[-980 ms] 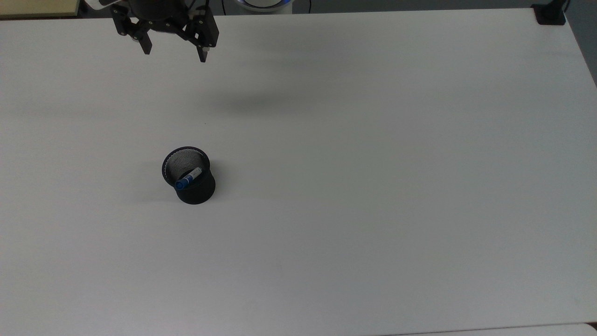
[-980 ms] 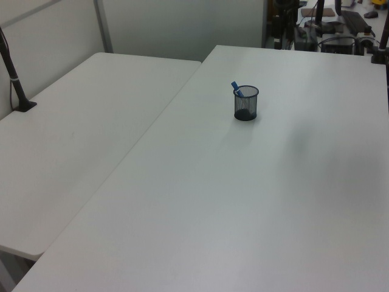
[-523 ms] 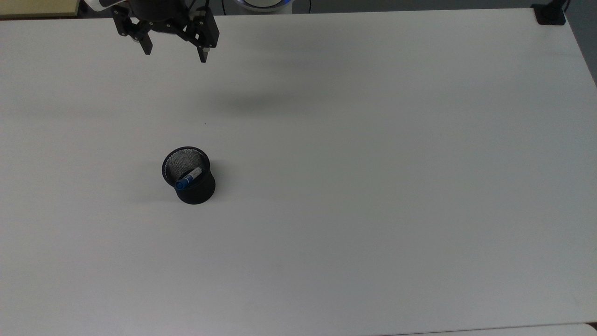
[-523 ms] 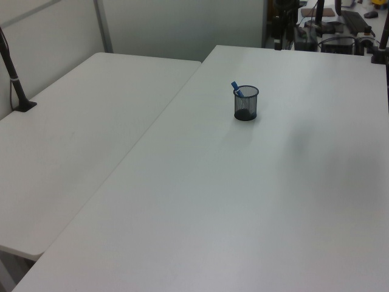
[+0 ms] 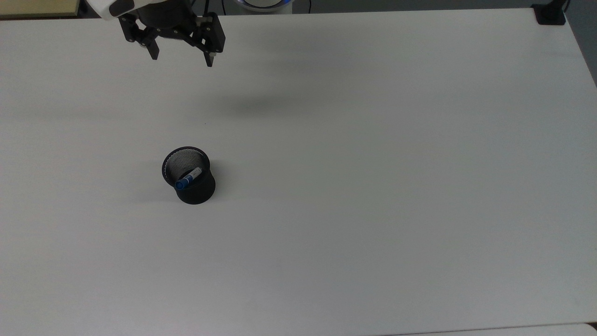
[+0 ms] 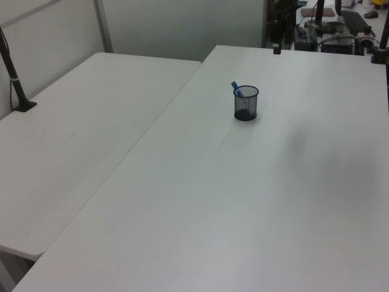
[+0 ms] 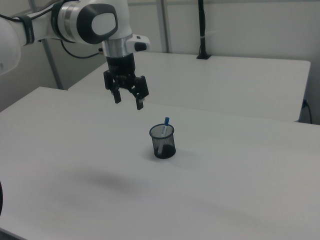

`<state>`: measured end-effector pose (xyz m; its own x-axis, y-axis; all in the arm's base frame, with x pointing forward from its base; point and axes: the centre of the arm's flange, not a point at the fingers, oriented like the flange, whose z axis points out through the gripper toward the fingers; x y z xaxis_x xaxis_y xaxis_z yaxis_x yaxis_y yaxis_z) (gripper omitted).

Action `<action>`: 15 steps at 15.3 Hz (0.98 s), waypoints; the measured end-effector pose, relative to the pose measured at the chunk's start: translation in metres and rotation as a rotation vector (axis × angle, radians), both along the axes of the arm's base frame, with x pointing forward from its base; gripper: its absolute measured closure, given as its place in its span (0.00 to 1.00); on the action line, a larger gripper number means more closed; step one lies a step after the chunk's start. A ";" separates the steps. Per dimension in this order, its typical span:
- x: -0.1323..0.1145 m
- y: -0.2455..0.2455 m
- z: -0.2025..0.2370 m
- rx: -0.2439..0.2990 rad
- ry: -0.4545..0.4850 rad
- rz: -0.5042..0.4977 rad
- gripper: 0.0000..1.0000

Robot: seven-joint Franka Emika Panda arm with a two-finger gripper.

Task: Remove the marker
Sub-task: 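Lower the open gripper onto the blue-capped marker in the cup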

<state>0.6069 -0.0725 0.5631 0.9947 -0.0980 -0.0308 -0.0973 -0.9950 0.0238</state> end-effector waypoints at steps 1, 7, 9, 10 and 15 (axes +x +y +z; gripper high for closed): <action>0.002 0.001 -0.001 -0.001 -0.011 0.003 0.02; 0.045 -0.001 -0.049 -0.028 -0.149 0.012 0.03; 0.061 -0.002 -0.071 -0.046 -0.187 0.019 0.04; 0.068 -0.003 -0.081 -0.058 -0.208 0.024 0.06; 0.094 -0.007 -0.121 -0.096 -0.293 0.042 0.14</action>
